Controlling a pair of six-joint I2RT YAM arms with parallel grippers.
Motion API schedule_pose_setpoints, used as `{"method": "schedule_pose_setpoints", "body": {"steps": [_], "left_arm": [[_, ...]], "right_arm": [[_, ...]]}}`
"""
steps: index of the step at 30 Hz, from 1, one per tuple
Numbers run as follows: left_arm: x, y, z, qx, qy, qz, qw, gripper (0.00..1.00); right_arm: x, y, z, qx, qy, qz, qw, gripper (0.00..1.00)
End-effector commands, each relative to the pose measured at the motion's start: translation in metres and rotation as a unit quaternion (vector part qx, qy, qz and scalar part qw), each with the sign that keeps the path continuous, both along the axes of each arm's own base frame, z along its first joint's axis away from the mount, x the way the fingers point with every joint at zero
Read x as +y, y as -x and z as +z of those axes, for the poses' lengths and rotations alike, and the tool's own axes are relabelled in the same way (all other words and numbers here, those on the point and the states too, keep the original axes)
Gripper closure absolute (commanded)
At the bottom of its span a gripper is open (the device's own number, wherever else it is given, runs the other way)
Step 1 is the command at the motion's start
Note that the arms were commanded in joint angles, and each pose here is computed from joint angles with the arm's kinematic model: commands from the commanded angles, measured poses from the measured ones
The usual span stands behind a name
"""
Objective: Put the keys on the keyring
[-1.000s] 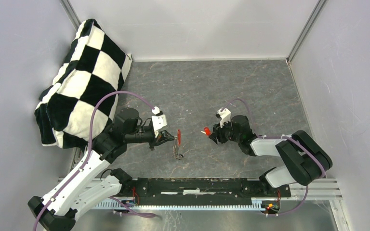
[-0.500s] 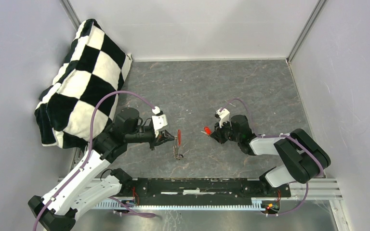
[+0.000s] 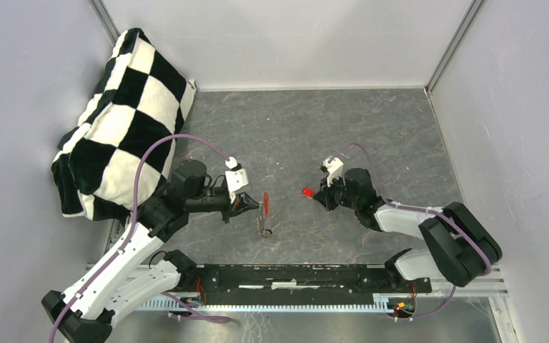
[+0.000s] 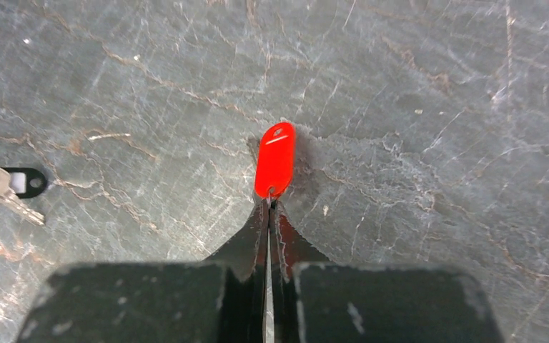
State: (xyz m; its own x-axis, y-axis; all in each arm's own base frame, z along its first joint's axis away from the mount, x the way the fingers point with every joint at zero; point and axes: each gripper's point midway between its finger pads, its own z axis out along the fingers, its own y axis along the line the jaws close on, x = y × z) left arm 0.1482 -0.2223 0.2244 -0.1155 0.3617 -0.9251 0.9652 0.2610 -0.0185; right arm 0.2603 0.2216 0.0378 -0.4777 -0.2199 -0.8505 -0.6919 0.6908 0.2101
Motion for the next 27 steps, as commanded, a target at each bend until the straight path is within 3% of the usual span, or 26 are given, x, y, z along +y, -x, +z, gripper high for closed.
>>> {"method": "schedule_pose_setpoints", "body": {"steps": [1,8,17,27], "left_arm": [[-0.004,-0.002,0.016,0.011,0.032,0.018,0.999,0.98],[-0.002,-0.006,0.007,0.023,0.03,0.04,0.998,0.98],[-0.002,-0.01,0.002,0.022,0.025,0.047,0.998,0.98],[-0.001,-0.015,0.002,0.013,0.023,0.055,0.998,0.98]], "right_arm": [[0.007,-0.007,0.037,-0.036,-0.001,-0.001,0.999,1.0],[0.017,0.034,0.069,-0.069,0.028,0.068,0.995,1.0],[0.055,0.083,0.152,-0.129,-0.068,0.188,0.971,1.0],[0.095,0.108,0.217,-0.148,-0.11,0.255,0.949,1.0]]}}
